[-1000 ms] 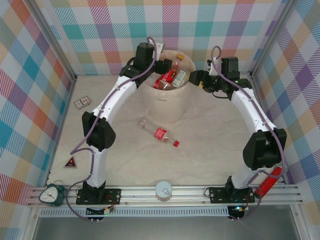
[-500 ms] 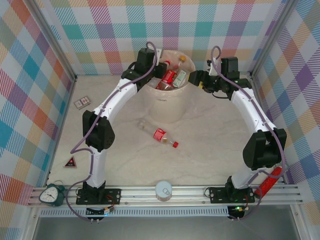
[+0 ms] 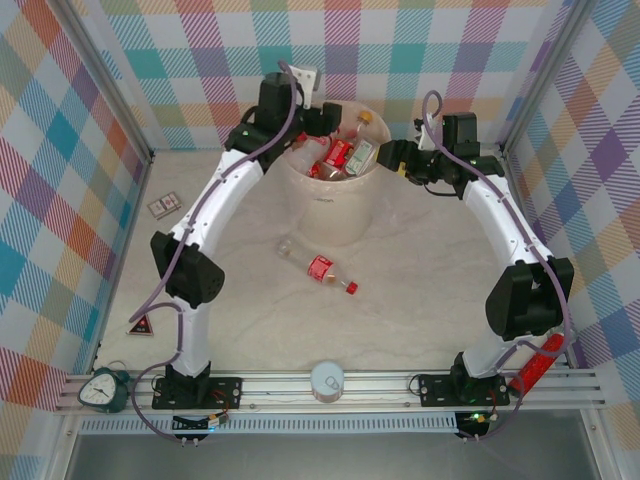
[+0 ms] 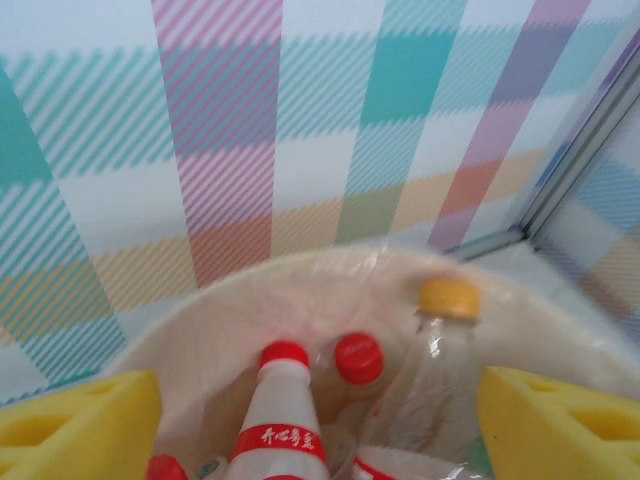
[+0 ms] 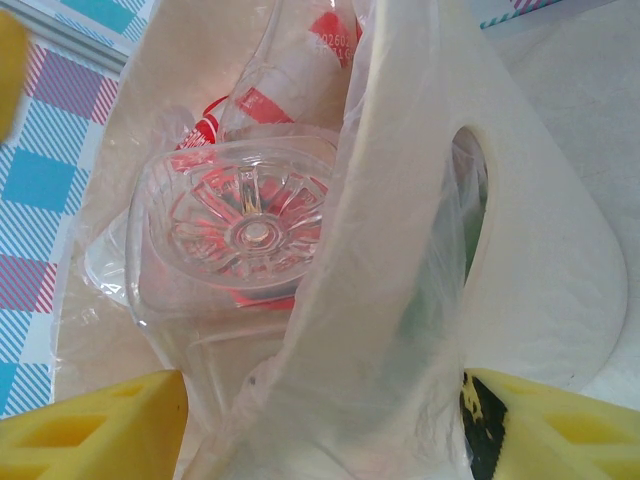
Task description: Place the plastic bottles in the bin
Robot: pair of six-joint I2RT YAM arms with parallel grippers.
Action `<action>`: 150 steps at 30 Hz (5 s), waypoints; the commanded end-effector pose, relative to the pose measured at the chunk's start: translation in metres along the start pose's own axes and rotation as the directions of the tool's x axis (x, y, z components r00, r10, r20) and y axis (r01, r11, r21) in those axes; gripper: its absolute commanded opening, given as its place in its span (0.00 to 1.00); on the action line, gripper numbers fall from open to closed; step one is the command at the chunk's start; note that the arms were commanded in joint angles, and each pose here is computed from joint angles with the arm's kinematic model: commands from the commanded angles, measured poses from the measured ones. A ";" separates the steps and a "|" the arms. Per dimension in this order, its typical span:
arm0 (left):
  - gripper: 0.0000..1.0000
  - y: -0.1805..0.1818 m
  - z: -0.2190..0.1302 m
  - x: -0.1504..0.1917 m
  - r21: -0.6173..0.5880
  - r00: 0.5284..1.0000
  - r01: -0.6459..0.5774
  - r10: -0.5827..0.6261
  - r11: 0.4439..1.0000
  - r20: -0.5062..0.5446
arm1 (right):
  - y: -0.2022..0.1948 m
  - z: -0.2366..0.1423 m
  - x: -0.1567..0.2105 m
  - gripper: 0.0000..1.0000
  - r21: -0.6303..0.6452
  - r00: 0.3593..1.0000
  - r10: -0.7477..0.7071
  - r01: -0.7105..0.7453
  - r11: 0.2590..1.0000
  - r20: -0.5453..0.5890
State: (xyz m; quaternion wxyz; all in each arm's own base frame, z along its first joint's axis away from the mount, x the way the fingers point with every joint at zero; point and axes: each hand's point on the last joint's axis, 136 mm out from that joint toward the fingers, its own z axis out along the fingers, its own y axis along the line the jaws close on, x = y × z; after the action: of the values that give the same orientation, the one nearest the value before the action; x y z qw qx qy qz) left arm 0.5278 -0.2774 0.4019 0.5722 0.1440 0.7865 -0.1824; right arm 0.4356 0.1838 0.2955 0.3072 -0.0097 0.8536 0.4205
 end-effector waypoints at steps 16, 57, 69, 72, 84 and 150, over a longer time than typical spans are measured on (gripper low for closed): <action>0.89 0.099 -0.184 0.122 -0.344 0.825 0.519 -0.564 0.783 -0.038 | 0.014 -0.010 -0.004 0.73 -0.008 0.997 -0.078 0.079 0.997 0.014; 0.60 0.015 -0.087 0.405 -0.601 0.159 0.768 -0.975 0.222 -0.156 | 0.001 -0.008 0.001 0.73 0.043 0.996 -0.093 0.093 0.995 -0.005; 0.57 0.096 -0.150 0.297 -0.581 0.457 0.734 -0.889 0.351 0.040 | 0.011 -0.014 -0.002 0.73 0.021 0.994 -0.106 0.106 0.994 0.011; 0.56 0.121 -0.179 0.239 -0.589 0.613 0.676 -0.781 0.442 0.118 | 0.010 -0.014 -0.002 0.73 0.022 0.994 -0.105 0.104 0.994 0.010; 0.55 0.130 -0.261 0.051 -0.485 0.828 0.560 -0.429 0.672 0.362 | 0.009 -0.015 0.000 0.73 0.030 0.995 -0.101 0.100 0.994 0.014; 0.81 0.016 0.001 0.093 -0.134 0.915 -0.151 0.087 0.979 -0.394 | -0.005 -0.006 0.005 0.73 0.049 0.998 -0.064 0.064 0.997 -0.003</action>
State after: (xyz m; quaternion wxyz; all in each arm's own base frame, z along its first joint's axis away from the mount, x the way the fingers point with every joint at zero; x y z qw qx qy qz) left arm 0.5113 -0.2587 0.3512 0.4831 0.1568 0.8602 -0.0458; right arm 0.4329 0.1773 0.2943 0.3231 -0.0309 0.8621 0.3891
